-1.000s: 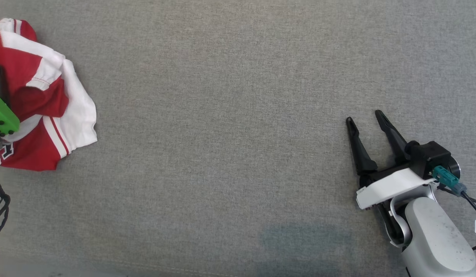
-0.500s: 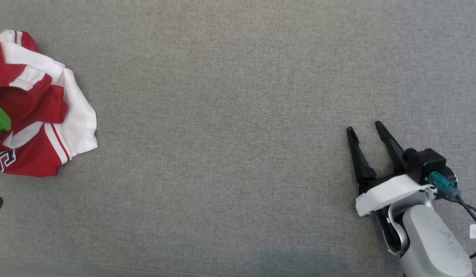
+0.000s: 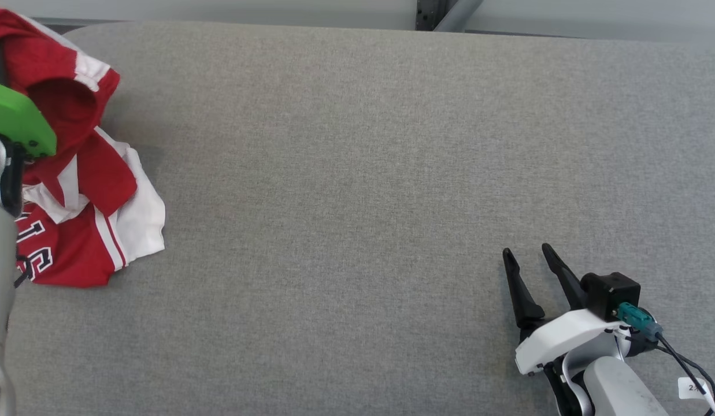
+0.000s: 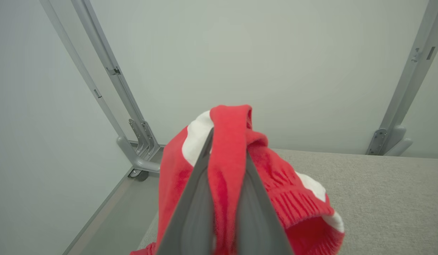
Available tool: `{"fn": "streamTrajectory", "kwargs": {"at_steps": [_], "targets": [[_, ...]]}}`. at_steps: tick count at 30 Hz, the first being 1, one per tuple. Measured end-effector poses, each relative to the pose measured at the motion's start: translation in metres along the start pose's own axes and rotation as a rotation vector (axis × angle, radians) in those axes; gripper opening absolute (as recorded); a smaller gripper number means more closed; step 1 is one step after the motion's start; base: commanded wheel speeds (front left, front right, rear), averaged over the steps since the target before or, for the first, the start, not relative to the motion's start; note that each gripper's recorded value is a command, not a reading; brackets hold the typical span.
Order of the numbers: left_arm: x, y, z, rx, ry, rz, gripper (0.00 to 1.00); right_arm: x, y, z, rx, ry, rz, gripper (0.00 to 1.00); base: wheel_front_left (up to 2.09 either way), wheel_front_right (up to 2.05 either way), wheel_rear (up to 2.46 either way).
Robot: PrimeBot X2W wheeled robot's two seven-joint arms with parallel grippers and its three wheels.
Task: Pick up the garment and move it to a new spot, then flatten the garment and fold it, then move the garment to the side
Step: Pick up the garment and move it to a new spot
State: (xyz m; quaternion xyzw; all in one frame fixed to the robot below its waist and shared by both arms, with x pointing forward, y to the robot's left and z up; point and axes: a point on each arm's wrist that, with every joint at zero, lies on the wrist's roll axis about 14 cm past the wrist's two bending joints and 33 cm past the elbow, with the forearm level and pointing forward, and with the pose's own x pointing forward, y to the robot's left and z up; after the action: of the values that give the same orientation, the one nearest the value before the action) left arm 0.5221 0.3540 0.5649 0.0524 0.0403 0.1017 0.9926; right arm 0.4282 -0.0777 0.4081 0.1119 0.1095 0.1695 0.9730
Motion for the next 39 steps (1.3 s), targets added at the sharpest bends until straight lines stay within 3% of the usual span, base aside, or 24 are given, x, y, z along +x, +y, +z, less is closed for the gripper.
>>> {"fn": "streamTrajectory", "kwargs": {"at_steps": [6,8,9,11,17,25,29,31,39], "targets": [[-0.005,-0.069,0.036,-0.062,-0.114,-0.16,0.0,-0.015,0.004,0.017,0.008,-0.05,-0.02,1.0,0.0,0.0,0.0],[-0.01,-0.103,0.03,-0.097,-0.114,-0.23,0.0,-0.023,-0.001,0.019,0.01,-0.056,-0.04,1.0,0.0,0.0,0.0],[-0.018,-0.142,0.025,-0.139,-0.112,-0.31,0.0,-0.029,-0.007,0.023,0.012,-0.07,-0.062,1.0,0.0,0.0,0.0],[-0.029,-0.184,0.022,-0.179,-0.112,-0.399,0.0,-0.036,-0.013,0.026,0.016,-0.079,-0.087,1.0,0.0,0.0,0.0],[-0.085,-0.302,-0.002,-0.289,-0.054,-0.669,0.0,-0.059,-0.032,0.032,0.022,-0.106,-0.161,1.0,0.0,0.0,0.0],[-0.171,-0.408,-0.006,-0.346,-0.02,-1.035,0.0,-0.083,-0.056,0.045,0.023,-0.155,-0.251,1.0,0.0,0.0,0.0],[-0.199,-0.435,0.012,-0.387,-0.061,-1.159,0.0,-0.094,-0.068,0.045,0.03,-0.159,-0.298,1.0,0.0,0.0,0.0],[-0.199,-0.438,0.017,-0.397,-0.082,-1.166,0.0,-0.097,-0.072,0.044,0.033,-0.158,-0.313,1.0,0.0,0.0,0.0],[-0.157,-0.398,-0.033,-0.324,0.004,-0.953,0.0,-0.093,-0.072,0.041,0.039,-0.149,-0.312,1.0,0.0,0.0,0.0]]}}
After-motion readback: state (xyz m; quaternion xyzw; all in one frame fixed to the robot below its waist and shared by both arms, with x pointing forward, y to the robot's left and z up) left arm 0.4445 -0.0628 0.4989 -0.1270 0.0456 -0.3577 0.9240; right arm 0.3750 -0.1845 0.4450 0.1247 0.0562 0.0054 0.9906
